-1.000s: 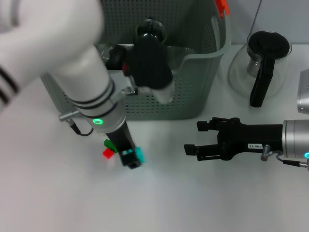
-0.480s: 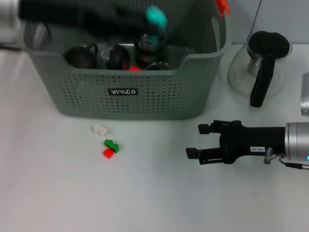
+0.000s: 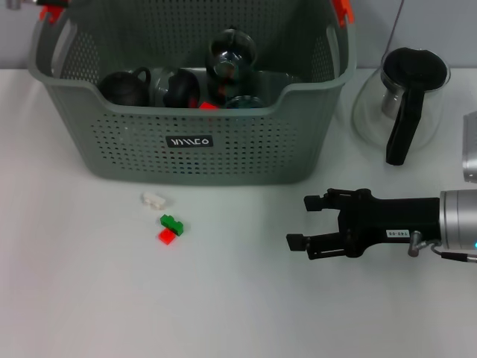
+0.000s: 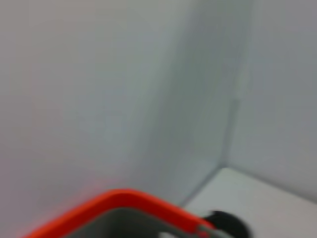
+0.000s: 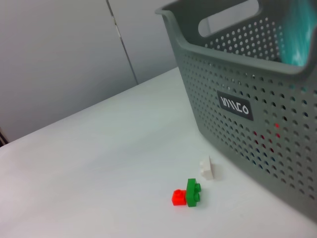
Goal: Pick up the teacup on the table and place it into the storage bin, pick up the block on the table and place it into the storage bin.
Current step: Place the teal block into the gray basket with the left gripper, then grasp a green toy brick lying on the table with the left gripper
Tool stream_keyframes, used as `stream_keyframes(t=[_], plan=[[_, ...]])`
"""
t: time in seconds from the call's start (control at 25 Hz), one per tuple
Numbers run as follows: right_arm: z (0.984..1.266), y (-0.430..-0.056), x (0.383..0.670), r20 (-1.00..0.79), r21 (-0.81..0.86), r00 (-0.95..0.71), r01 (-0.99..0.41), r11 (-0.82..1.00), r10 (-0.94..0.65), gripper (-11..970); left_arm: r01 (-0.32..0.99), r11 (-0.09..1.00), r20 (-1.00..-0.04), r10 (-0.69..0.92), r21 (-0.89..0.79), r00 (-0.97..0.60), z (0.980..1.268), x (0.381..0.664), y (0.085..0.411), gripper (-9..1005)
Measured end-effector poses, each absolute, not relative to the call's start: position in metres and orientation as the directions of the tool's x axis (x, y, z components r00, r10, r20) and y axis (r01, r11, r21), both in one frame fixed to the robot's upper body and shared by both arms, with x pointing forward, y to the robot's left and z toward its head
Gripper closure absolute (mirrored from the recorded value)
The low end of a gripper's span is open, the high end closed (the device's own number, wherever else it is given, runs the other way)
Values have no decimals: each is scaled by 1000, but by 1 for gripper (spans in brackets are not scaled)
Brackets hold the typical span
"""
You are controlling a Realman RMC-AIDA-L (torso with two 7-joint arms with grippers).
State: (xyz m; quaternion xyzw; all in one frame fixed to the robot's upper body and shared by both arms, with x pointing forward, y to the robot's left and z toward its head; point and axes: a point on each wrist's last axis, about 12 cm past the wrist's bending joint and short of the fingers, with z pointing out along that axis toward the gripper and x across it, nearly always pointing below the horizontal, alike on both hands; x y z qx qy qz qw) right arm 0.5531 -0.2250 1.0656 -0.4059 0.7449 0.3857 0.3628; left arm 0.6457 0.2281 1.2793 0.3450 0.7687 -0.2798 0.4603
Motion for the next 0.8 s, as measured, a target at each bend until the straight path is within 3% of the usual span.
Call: stream_keyframes(t=[0.2,0.4,0.56,0.8], plan=[[1067,-227,554,-855,279,-405,-886,371,-325,15,780,617,-922,232,-107,-310,1282,642,227,305],[1068,-228,555,-854,276,-405,-885,375,-326,14,926,368,-929,307,-85,-207,1283,594,222,120],[1069,-228,557,-856,274,-407,-881,386,-320,14,991,122,-860,497,-57,-110,1258,547,213,59],[1069,-227,558,-858,276,-409,-878,392,-310,15,993,117,-687,720,-27,-104,1211,528,201,44]])
